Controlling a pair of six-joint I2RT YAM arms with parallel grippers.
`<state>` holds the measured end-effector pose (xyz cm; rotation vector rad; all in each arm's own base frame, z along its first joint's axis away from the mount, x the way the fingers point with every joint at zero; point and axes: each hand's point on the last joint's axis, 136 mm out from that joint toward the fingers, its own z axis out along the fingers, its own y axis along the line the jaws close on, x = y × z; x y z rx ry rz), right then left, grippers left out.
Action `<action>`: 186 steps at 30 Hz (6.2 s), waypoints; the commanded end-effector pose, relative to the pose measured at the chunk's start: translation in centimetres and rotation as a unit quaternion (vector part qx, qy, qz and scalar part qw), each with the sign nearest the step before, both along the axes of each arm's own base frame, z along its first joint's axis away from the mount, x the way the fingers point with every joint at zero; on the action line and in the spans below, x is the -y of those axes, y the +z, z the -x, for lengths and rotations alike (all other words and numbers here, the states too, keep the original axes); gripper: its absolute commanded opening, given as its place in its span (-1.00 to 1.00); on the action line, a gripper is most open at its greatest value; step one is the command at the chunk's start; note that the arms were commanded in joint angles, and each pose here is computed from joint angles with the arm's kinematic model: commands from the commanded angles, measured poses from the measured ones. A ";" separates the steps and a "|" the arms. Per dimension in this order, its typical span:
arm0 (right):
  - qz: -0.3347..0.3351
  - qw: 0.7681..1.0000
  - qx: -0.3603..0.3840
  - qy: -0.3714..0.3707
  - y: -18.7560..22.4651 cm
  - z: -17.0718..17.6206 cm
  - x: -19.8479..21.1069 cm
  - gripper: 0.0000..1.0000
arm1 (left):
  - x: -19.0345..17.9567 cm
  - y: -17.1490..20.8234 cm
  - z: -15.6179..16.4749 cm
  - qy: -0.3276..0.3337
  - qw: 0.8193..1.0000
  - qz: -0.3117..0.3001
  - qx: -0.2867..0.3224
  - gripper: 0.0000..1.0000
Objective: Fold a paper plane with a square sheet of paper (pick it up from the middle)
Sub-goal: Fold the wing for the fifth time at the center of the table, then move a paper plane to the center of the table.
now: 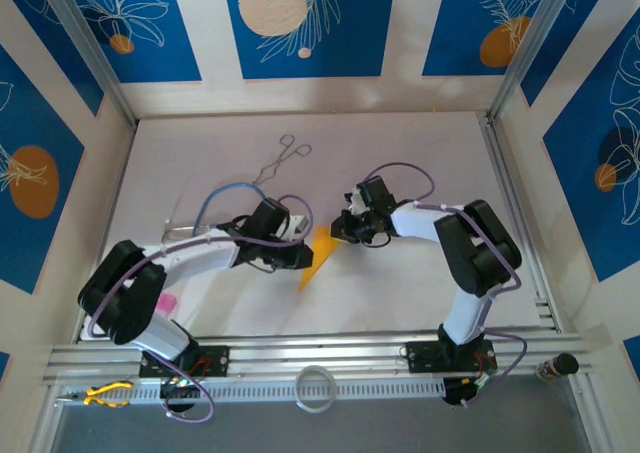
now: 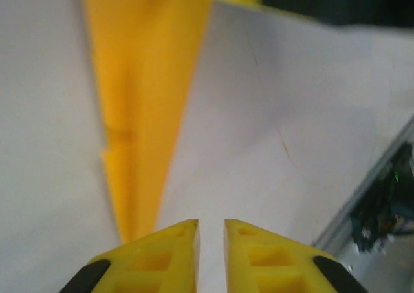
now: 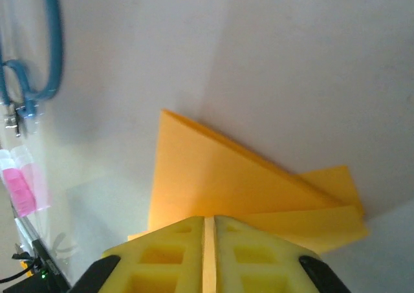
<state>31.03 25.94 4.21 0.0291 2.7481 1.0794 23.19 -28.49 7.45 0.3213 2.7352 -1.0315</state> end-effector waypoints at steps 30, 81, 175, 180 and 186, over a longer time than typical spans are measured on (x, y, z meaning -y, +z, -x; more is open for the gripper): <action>-0.023 0.998 -0.048 -0.027 -0.8 4.2 1.6 -0.60 | 1.3 -4.3 -0.9 -0.072 0.995 -0.012 -0.071 -0.26; -0.036 0.997 -0.067 -0.028 -1.2 5.7 1.2 -0.61 | 4.4 -3.3 -1.0 -0.045 0.995 0.041 -0.078 -0.84; -0.024 0.993 -0.111 -0.040 -1.3 5.5 -1.2 -0.95 | 1.8 -3.8 1.0 -0.011 0.993 -0.108 -0.042 -0.34; -0.025 0.993 -0.113 -0.039 -1.4 5.6 -1.3 -0.95 | 2.0 -4.1 1.1 -0.014 0.993 -0.111 -0.044 -0.38; -0.025 0.992 -0.114 -0.038 -1.4 5.6 -1.3 -0.95 | 2.1 -4.5 1.0 -0.017 0.992 -0.116 -0.045 -0.43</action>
